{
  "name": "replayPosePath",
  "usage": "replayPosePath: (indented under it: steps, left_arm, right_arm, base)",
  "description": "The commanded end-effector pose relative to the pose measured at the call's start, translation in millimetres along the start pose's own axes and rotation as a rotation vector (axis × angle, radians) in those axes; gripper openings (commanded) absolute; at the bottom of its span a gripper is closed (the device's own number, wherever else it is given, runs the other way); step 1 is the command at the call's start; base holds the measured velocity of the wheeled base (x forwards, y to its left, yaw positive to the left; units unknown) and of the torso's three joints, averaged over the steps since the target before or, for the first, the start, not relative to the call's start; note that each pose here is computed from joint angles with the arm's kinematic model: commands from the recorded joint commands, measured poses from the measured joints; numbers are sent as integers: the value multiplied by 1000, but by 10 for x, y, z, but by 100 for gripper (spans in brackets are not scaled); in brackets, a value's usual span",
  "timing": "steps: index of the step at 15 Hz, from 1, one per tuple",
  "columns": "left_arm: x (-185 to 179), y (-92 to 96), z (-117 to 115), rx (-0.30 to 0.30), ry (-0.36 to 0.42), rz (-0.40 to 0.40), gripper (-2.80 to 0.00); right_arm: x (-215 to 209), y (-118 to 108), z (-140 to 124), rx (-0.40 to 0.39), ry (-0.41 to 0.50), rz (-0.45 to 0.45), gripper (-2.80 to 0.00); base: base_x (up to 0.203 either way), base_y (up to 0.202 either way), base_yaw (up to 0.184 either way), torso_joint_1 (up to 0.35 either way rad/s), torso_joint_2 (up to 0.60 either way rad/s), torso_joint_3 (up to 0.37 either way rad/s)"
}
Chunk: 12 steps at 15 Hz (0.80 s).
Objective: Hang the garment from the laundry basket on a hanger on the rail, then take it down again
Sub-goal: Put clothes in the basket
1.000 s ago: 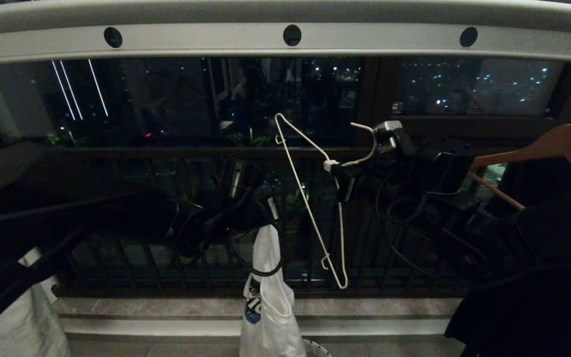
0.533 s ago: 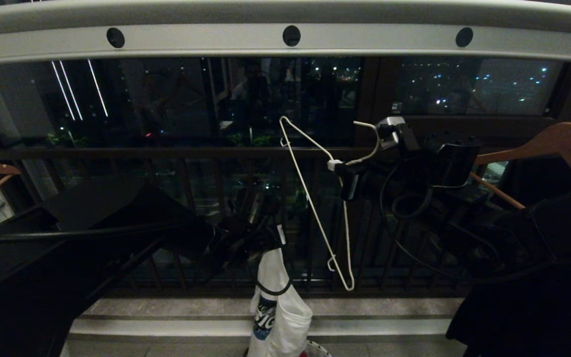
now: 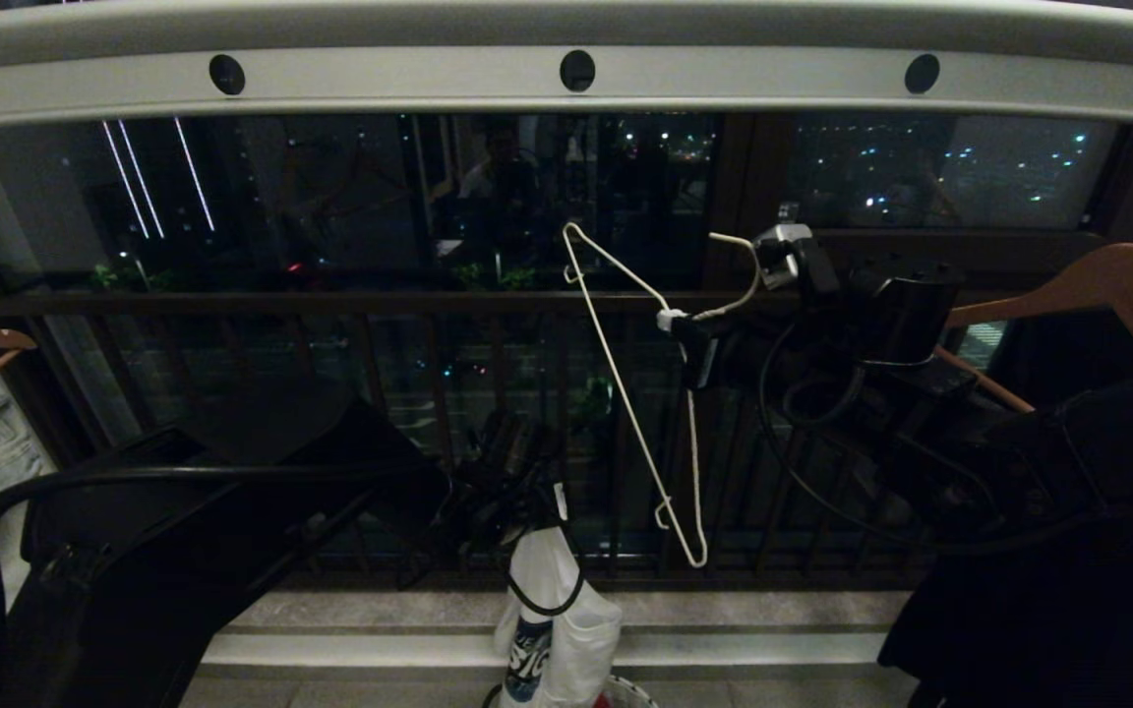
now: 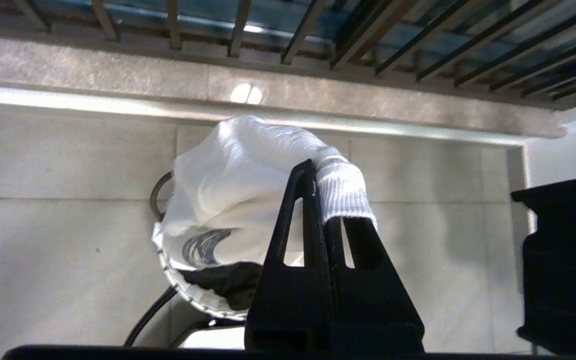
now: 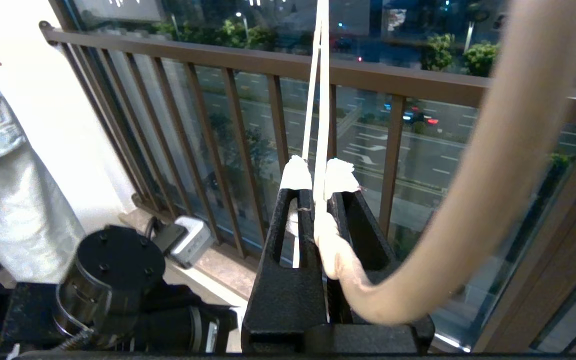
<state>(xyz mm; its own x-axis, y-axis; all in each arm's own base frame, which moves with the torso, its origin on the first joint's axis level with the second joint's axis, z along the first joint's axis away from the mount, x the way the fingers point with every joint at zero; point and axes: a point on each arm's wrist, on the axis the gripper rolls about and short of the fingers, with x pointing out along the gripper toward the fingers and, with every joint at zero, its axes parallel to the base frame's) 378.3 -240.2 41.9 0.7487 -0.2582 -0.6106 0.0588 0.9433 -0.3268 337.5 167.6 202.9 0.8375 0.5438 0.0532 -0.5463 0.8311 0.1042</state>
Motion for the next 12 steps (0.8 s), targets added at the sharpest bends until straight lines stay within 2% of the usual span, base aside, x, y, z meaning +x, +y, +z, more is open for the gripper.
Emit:
replayPosePath:
  steps: [1,7,8,12]
  left_arm:
    - [44,11,-45,2,9,6,-280]
    - [42,-17,-85,11,23,6,-280]
    - [33,-27,-84,12,25,5,0]
    - [16,-20,-102,21,51,21,0]
  right_arm:
    - [-1,1,9,0,-7,1,-280]
    - [2,-3,7,-2,-8,0,-280]
    - [2,-3,7,-1,-8,0,-280]
    - [2,-3,7,-2,-8,0,-280]
  base:
    - [0,0,0,0,0,0]
    - [0,0,0,0,0,0]
    - [0,0,0,0,0,0]
    - [0,0,0,0,0,0]
